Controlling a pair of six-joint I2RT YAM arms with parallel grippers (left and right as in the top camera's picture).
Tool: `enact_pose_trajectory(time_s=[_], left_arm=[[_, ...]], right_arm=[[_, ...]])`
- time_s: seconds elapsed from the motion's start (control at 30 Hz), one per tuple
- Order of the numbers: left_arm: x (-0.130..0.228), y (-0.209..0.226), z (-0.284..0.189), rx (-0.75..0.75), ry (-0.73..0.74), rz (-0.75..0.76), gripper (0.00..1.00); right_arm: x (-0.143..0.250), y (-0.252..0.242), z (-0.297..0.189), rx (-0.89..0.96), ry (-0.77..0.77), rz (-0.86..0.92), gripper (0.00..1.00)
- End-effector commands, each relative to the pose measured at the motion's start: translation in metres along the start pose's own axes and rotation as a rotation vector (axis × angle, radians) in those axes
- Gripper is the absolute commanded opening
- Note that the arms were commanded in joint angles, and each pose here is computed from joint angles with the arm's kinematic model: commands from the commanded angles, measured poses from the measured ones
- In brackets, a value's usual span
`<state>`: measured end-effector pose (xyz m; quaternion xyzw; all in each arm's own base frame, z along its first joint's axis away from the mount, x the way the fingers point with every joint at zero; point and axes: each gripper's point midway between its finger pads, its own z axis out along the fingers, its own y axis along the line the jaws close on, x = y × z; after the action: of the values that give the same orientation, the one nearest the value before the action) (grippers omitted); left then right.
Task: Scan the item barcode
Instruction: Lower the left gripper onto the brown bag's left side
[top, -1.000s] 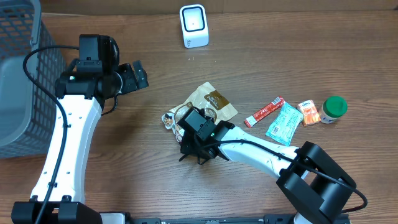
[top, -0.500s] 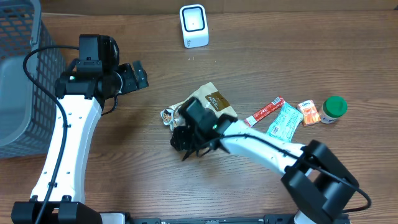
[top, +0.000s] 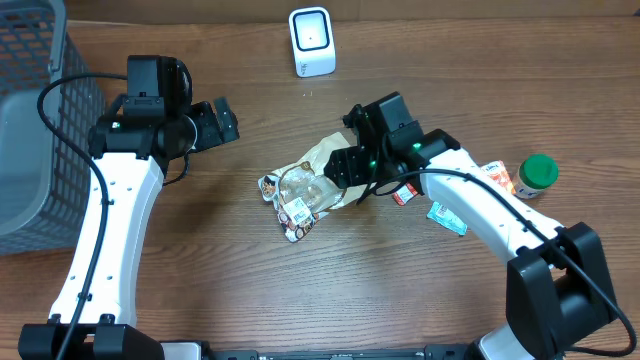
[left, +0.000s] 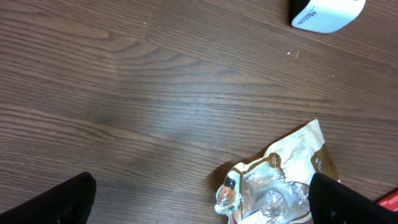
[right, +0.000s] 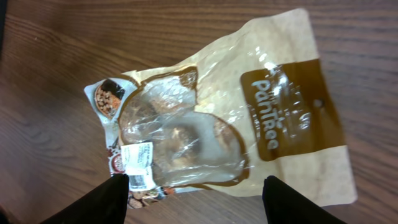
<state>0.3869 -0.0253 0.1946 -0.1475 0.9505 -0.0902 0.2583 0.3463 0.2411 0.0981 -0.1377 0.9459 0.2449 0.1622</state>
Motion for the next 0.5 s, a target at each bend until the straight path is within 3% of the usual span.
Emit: enact_pose_trajectory(time_s=[0.0,0.1,0.13,0.2,0.23,0.3,0.47], left_arm=[[0.005,-0.010,-0.004,0.060,0.028,-0.009,1.00],[0.015,-0.008,-0.005,0.057,0.072,-0.014,1.00],[0.020,-0.008,-0.004,0.059,0.092,-0.016,0.95],[0.033,-0.009,-0.002,0.059,0.138,-0.017,0.57],[0.041,-0.009,0.001,0.058,0.165,-0.016,0.49],[0.059,-0.010,0.008,0.050,0.216,-0.006,0.44],[0.109,-0.019,0.032,0.044,0.323,0.061,0.45]], right_arm=[[-0.010,-0.001,-0.008,0.002,-0.035,-0.051,0.72],[-0.012,-0.009,-0.009,0.051,-0.047,-0.050,0.74],[-0.013,-0.011,-0.009,0.060,-0.049,-0.049,0.76],[-0.014,-0.013,-0.008,0.075,-0.052,-0.059,0.79],[-0.014,-0.013,-0.008,0.075,-0.053,-0.072,0.80],[-0.015,-0.015,-0.007,0.084,-0.056,-0.075,0.80],[-0.017,-0.021,-0.008,0.118,-0.066,-0.075,0.82]])
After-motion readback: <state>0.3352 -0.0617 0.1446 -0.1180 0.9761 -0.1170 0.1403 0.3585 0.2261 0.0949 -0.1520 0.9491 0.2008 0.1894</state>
